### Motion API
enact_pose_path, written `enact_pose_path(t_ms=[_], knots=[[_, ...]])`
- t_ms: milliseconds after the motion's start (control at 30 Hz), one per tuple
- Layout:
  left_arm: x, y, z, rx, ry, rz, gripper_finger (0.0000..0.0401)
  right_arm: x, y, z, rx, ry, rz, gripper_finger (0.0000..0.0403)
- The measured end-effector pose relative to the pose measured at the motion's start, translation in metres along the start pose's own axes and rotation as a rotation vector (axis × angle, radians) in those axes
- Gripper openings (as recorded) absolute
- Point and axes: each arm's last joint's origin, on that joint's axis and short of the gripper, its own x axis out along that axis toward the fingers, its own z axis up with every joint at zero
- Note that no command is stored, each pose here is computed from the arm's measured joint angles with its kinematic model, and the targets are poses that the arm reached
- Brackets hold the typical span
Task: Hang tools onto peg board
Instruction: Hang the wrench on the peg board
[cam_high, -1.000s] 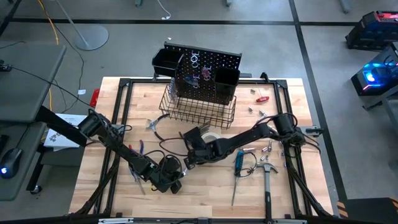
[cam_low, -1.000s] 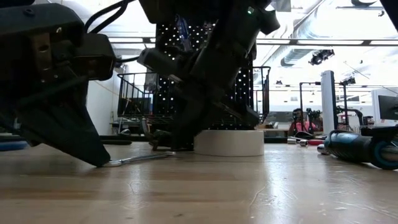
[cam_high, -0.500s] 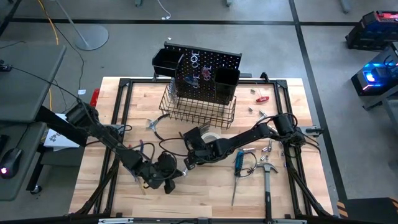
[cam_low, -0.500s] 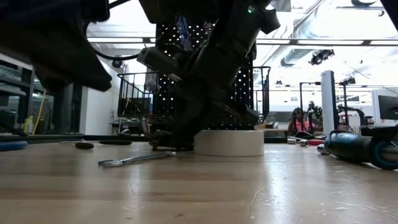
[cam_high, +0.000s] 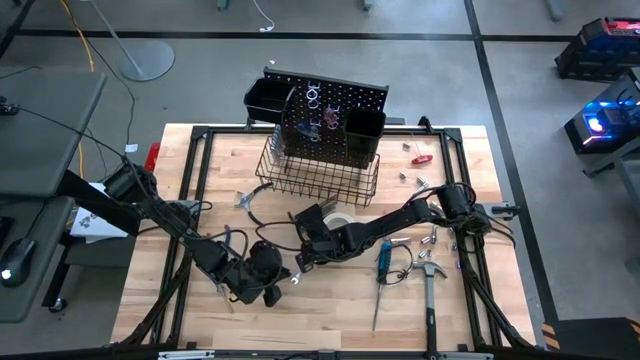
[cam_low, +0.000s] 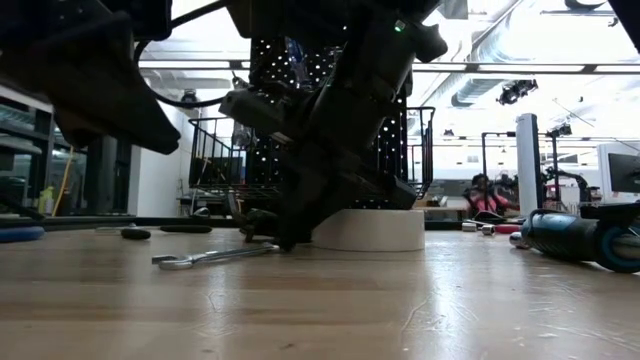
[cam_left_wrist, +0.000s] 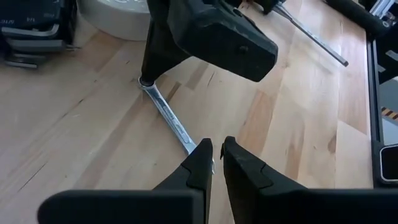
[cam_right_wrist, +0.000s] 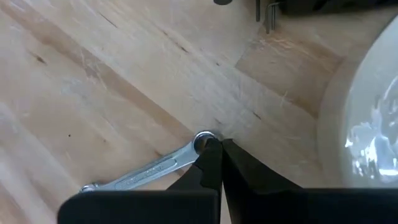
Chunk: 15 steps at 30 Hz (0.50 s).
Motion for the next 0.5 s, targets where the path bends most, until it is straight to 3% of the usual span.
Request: enact_pose_path(t_ms=[500], knots=[[-0.001,0.002,-0.004,-0.028,0.022,0.026,0.0031,0.012,-0.008,-0.017,-0.015,0.034,-0.099,0.0000]])
